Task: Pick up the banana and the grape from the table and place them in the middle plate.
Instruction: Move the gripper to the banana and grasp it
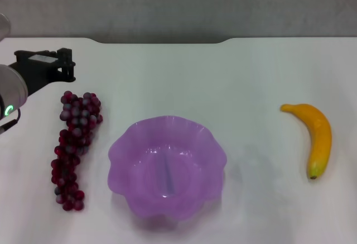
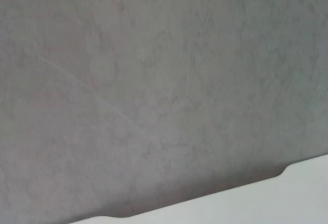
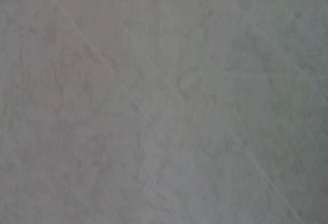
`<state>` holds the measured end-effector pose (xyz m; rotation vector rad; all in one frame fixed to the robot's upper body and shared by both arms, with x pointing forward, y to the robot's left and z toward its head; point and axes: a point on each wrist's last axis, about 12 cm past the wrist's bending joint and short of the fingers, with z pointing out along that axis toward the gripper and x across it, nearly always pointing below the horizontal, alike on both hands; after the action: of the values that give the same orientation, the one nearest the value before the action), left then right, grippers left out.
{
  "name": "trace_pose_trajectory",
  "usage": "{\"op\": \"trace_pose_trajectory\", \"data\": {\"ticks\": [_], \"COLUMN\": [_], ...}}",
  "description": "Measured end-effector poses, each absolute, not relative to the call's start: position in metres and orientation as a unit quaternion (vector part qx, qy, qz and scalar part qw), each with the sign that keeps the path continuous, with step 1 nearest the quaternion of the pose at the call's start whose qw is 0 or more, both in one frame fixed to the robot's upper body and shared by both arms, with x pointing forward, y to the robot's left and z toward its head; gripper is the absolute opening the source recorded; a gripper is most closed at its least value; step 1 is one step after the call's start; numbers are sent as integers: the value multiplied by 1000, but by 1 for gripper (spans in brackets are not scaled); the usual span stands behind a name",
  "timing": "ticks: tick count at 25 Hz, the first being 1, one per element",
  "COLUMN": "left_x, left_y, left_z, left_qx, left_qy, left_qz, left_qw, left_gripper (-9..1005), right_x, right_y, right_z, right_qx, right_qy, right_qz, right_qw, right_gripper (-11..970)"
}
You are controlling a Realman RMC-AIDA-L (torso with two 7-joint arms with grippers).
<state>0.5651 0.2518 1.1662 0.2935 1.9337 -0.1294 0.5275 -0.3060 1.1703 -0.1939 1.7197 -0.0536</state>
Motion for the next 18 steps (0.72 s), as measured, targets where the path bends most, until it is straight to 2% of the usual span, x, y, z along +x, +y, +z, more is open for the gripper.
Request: {"op": "trace_pose_trajectory", "data": {"ticks": [18], "left_x": [562], "left_y": [254], "left_z": [1167], "left_qx": [131], "left_qy": [815], "left_qz": [-44], "left_qw": [563], "left_gripper": [68], "right_x": [529], "right_y": [-308], "right_z": [1170], "right_qx": [-91], "right_qy": [760], "right_qz": [-29], "right_qw": [643], "right_gripper": [161]}}
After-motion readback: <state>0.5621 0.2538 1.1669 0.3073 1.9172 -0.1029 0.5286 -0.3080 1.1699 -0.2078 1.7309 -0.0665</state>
